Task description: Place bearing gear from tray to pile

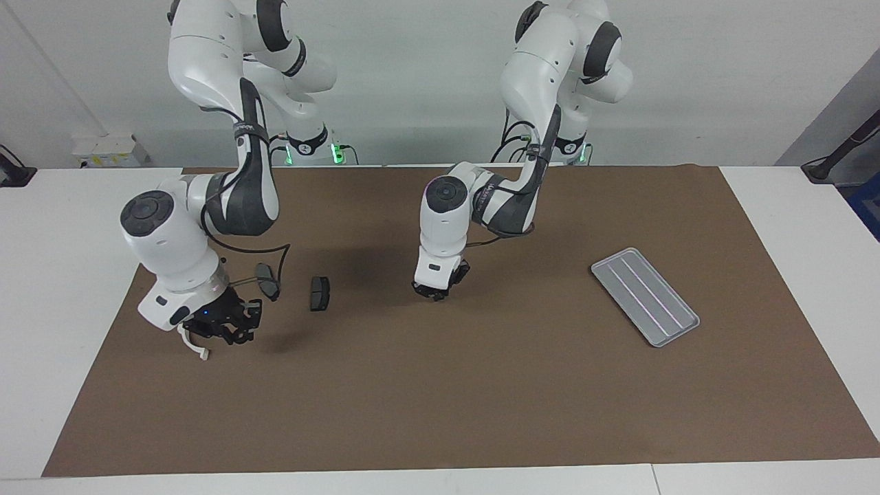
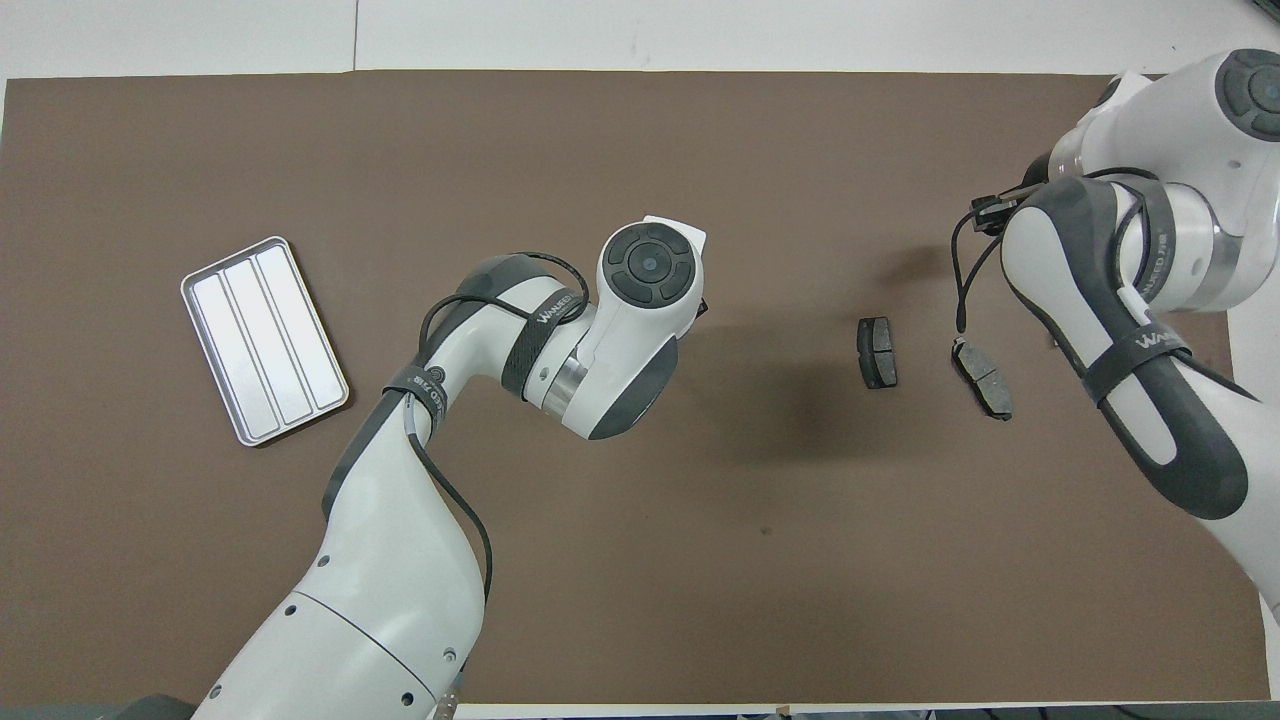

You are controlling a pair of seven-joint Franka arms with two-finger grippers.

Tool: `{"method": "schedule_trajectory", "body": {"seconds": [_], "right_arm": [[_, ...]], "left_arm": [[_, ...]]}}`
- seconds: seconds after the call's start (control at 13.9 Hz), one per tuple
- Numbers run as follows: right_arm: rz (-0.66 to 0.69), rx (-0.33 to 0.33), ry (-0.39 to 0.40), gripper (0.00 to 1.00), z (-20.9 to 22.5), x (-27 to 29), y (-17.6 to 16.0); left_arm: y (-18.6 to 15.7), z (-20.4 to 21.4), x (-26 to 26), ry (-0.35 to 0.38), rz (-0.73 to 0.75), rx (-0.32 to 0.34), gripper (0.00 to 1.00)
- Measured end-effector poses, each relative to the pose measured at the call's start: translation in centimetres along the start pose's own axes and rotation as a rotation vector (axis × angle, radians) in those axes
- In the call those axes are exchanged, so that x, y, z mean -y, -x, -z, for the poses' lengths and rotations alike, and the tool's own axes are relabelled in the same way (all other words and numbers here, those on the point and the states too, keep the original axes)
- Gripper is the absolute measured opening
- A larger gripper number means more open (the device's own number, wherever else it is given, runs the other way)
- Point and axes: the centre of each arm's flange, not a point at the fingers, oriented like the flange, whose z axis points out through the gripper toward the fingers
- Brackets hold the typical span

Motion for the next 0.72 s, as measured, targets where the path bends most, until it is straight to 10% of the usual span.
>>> {"method": "schedule_trajectory", "body": {"seconds": [0.36, 0.72], "right_arm": [[0.017, -0.001, 0.001, 0.35, -2.9, 0.3, 1.6], [0.017, -0.006, 0.003, 0.35, -4.3, 0.5, 2.5]], "left_arm": [[0.0, -0.5, 0.0, -0.007, 0.015, 0.002, 0.7], [-1.4, -0.6, 1.1, -0.04, 0.044, -0.005, 0.8]]}}
